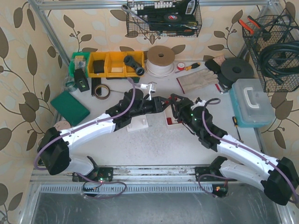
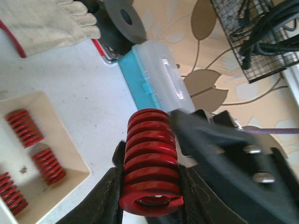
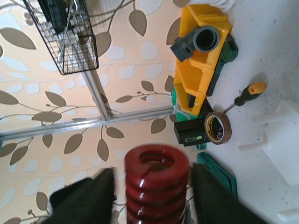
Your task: Install the large spring
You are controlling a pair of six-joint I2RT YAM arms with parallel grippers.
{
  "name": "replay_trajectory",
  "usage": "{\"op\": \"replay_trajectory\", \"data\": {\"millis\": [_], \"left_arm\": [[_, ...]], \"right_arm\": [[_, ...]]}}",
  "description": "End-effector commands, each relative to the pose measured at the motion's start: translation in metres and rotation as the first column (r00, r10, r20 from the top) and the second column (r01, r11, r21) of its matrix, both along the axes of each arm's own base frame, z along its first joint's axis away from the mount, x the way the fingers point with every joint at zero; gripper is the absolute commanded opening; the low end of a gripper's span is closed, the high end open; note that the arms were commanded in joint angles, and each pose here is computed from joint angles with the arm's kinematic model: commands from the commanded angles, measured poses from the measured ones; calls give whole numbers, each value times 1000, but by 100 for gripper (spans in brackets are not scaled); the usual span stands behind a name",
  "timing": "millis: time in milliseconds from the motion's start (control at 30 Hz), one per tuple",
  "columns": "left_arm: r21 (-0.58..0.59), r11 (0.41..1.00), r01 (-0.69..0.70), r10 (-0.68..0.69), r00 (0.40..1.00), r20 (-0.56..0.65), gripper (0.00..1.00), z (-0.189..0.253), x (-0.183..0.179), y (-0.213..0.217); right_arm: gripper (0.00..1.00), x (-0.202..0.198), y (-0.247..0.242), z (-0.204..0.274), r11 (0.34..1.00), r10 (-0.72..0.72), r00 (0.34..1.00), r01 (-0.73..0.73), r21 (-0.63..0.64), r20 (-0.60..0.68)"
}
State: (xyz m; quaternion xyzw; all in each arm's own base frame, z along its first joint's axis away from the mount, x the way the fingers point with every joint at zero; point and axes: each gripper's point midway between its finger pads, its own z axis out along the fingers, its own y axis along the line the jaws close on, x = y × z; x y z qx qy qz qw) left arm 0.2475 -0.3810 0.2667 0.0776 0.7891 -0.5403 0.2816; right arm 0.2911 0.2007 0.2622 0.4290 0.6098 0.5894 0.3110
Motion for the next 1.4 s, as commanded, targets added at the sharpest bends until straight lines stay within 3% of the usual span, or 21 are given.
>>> {"op": "replay_trajectory", "data": {"millis": [0, 33, 67, 200, 367, 467, 633, 733, 1067, 1233, 1367], "left_arm": [[51, 997, -54, 50, 997, 65, 0, 17, 4, 12], [68, 996, -60, 56, 996, 66, 0, 16, 3, 15], [81, 995, -64, 59, 996, 70, 0, 15, 3, 18], [155, 985, -75, 65, 995, 72, 0, 9, -2, 31], [343, 934, -97, 63, 992, 107, 0, -1, -10, 62], [501, 861, -89, 48, 994, 96, 0, -12, -18, 88], [669, 737, -98, 60, 995, 81, 0, -18, -24, 127], [719, 688, -100, 88, 995, 54, 0, -22, -22, 145], [805, 593, -1, 192, 971, -141, 0, -46, 12, 185], [892, 441, 97, 197, 959, -202, 0, -49, 24, 193], [916, 373, 146, 207, 949, -236, 0, -53, 28, 196]], "right_arm": [[75, -7, 10, 14, 998, 61, 997, -61, -10, 46], [89, -8, 10, 15, 997, 67, 997, -65, -31, 46], [97, -9, 10, 13, 996, 72, 997, -70, -61, 36], [99, -12, 7, 5, 981, 89, 996, -84, -175, 21], [99, -13, -3, -15, 943, 89, 996, -82, -322, 5], [99, -7, -6, -22, 854, 148, 989, -123, -506, 9], [98, 12, 0, -37, 602, 305, 948, -262, -754, -87], [96, 24, 10, -57, 514, 359, 923, -321, -796, -141], [96, 29, -4, -90, 386, 328, 926, -312, -868, -187], [97, 31, -13, -98, 387, 290, 934, -313, -868, -207], [97, 35, -16, -101, 415, 275, 938, -315, -854, -212]]}}
